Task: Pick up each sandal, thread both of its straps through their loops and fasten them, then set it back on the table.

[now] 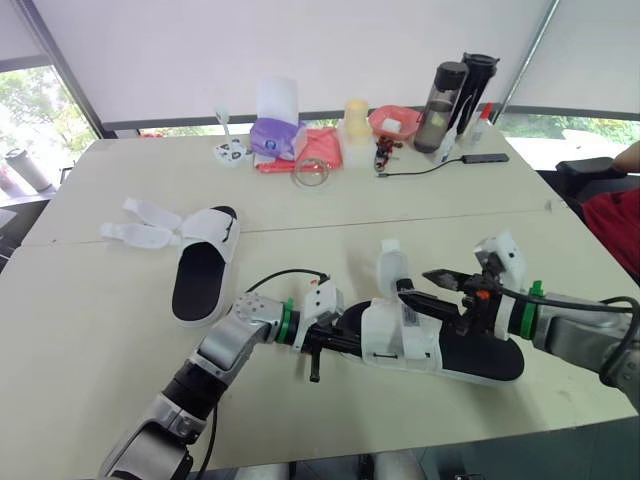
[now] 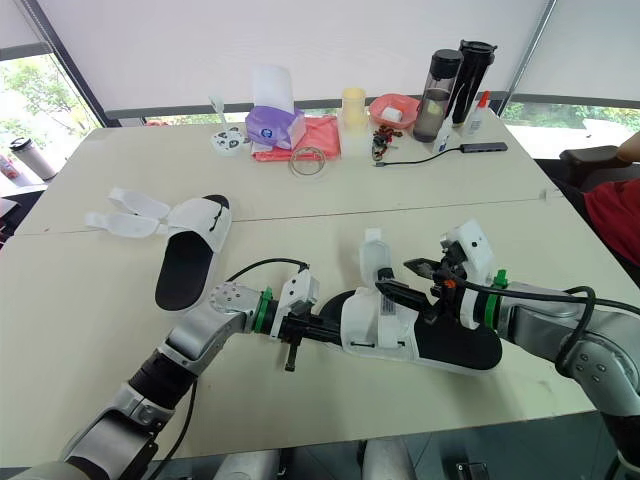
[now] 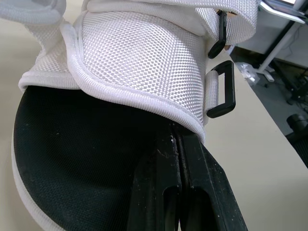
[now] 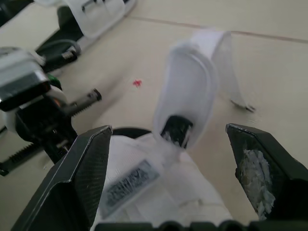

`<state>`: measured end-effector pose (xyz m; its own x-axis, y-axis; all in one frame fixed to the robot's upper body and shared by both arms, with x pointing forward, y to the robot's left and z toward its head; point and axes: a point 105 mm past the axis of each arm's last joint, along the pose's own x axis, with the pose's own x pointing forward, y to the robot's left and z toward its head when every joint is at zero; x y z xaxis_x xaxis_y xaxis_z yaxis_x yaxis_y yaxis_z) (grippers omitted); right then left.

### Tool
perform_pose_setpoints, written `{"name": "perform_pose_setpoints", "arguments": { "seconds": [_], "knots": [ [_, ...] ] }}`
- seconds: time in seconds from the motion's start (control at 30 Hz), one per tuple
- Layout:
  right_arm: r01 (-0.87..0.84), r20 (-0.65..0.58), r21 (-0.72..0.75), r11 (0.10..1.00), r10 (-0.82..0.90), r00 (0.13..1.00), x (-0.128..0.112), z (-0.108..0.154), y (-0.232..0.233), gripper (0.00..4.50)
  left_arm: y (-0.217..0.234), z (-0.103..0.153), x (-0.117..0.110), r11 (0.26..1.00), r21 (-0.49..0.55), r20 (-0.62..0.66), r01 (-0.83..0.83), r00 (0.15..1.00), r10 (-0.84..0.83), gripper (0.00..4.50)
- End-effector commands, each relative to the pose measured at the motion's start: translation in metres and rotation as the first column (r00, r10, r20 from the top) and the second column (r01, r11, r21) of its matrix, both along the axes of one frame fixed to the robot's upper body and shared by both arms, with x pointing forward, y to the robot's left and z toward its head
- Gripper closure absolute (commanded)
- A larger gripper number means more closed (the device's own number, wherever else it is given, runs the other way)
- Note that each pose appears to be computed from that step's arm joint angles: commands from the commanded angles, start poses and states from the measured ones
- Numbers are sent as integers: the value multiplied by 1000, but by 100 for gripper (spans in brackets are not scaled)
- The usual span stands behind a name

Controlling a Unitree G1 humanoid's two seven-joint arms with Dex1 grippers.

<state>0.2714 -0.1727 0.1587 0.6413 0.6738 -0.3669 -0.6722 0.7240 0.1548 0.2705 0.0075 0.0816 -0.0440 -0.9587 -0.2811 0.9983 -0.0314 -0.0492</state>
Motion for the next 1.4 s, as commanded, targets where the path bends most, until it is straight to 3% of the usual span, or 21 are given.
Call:
{"name": "perform_pose_setpoints", "arguments": {
  "seconds": [0.03, 0.17, 0.47, 0.67, 0.93, 1.1, 1.4],
  "knots": [
    [-27, -16, 17, 999, 28, 999, 1, 5, 1, 45, 2, -9, 3, 998, 38, 6, -40, 999, 40, 450],
    [-46, -29, 45, 998, 47, 998, 3, 6, 3, 45, 2, -9, 3, 998, 34, 7, -47, 999, 47, 450],
    [-73, -71, 86, 994, 79, 994, 8, 4, 12, 448, 2, -8, 5, 998, 27, 12, -64, 998, 64, 450],
    [-75, -86, 103, 992, 84, 993, 4, 7, 10, 448, 3, -8, 6, 997, 27, 15, -72, 997, 72, 450],
    [-101, 109, 437, 894, 59, 992, -5, 70, -3, 448, 4, -10, 7, 997, 27, 19, -77, 997, 77, 450],
    [-35, 90, 469, 883, -9, 996, -6, 63, -8, 448, 3, -10, 6, 997, 27, 21, -72, 997, 72, 450],
    [147, -11, 450, 881, -159, 987, 14, 28, -16, 448, 2, -10, 6, 997, 29, 25, -68, 997, 67, 450]
  ]
}}
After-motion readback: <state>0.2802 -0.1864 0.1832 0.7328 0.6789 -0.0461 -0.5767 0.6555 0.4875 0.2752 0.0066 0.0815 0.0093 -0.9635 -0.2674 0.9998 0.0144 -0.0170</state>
